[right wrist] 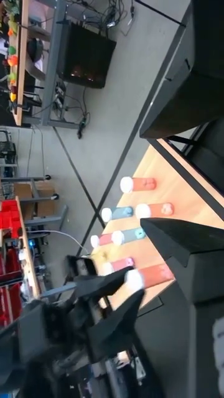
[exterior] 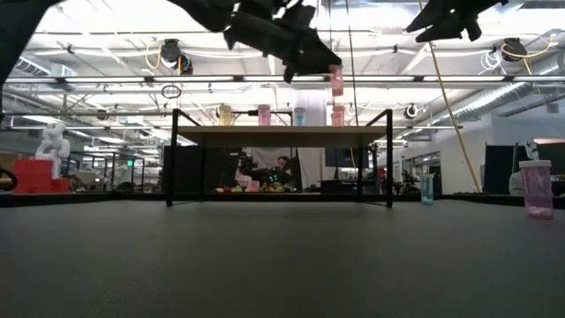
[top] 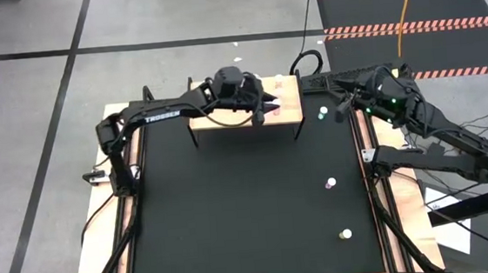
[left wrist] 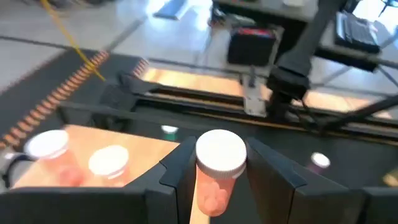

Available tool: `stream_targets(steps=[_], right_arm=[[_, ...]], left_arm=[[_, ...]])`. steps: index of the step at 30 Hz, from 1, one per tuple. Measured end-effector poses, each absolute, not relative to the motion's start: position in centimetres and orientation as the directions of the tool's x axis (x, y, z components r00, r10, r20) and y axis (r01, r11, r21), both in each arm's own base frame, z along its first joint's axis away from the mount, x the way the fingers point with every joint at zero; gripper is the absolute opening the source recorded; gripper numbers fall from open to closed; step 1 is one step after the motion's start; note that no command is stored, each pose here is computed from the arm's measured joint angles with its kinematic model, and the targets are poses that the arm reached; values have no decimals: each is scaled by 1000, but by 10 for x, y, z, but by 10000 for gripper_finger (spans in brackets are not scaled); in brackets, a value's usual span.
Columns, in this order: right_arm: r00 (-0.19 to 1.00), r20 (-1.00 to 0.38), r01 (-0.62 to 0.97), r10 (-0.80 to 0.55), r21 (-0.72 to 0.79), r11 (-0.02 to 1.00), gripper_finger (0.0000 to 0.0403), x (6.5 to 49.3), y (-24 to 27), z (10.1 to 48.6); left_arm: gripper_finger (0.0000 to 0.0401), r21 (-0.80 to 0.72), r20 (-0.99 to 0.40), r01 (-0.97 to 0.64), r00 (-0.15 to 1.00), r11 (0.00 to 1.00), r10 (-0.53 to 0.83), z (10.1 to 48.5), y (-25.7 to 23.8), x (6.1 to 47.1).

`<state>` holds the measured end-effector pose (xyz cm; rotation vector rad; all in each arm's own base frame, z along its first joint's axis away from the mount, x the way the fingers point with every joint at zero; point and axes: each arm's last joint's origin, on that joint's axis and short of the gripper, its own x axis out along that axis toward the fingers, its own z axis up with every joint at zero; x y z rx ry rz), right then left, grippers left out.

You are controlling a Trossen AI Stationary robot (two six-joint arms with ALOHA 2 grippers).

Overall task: Pick and place medicine bottles onto shelf by color
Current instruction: Put the orange pill bottle on the shelf aligned with the other orange pill bottles

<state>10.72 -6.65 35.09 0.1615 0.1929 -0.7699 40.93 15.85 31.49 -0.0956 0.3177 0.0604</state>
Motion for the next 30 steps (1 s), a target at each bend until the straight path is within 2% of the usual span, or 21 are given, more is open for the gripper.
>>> stream_targets(steps=[3,6,11,17,30], right_arm=[[703,-233,699,-672,59,712,212,113,-70,350],[703,-241,698,-669,53,714,212,118,-72,349],[701,-251,698,-668,50,714,212,121,-74,348],[702,-245,698,-669,49,714,212,122,-74,348],[716,-179,694,-675,70,717,212,126,-77,354]], left_arm=[[129,-66,-225,-93,971,993,76,305,159,409],[129,-92,-214,-113,972,989,92,293,161,415],[129,-88,-259,-163,956,983,136,280,159,420],[129,19,-253,-148,956,989,149,282,153,422],[129,31,-249,-167,954,985,170,278,154,425]])
